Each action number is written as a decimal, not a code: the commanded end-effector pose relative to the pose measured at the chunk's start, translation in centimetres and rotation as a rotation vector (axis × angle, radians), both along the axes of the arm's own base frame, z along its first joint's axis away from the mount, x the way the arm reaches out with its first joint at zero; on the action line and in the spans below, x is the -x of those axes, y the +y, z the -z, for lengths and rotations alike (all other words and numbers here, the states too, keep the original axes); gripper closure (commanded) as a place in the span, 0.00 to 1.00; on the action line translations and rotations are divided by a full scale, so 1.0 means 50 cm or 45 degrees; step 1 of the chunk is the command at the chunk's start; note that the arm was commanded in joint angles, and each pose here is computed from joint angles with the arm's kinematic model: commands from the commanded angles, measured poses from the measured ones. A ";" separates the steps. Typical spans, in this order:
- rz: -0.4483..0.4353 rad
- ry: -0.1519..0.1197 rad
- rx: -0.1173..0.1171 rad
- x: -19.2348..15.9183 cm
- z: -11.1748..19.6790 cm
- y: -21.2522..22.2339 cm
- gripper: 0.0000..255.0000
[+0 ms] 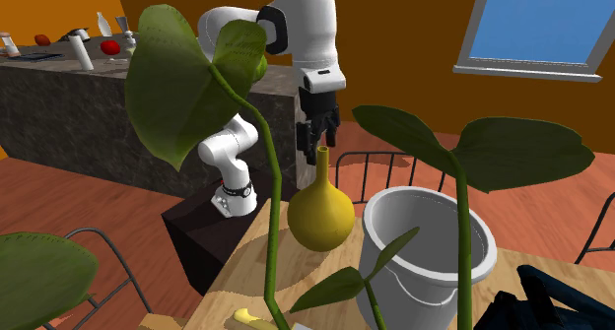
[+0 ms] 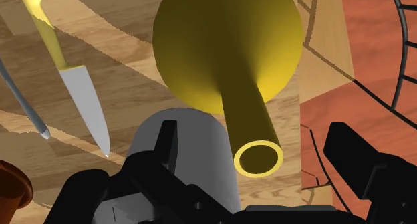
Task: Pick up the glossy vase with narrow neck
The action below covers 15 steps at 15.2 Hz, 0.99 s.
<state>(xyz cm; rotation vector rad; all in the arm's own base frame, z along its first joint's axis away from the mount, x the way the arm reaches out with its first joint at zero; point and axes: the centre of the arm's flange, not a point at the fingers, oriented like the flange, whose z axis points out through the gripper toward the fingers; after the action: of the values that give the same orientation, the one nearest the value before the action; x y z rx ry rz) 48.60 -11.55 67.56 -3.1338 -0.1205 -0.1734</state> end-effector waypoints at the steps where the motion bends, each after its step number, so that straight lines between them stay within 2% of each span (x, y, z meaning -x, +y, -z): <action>1: 0.000 -0.001 0.000 0.001 0.015 0.000 0.00; 2: 0.000 -0.001 0.000 0.001 0.015 0.000 0.00; 3: 0.000 -0.001 0.000 0.001 0.015 -0.001 1.00; 12: 0.000 -0.001 0.000 0.001 0.015 0.000 1.00; 15: 0.000 -0.001 0.000 0.001 -0.016 0.000 1.00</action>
<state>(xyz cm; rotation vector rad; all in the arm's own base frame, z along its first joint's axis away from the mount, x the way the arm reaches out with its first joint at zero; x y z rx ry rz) 48.60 -11.50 67.91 -3.1338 -0.1206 -0.1721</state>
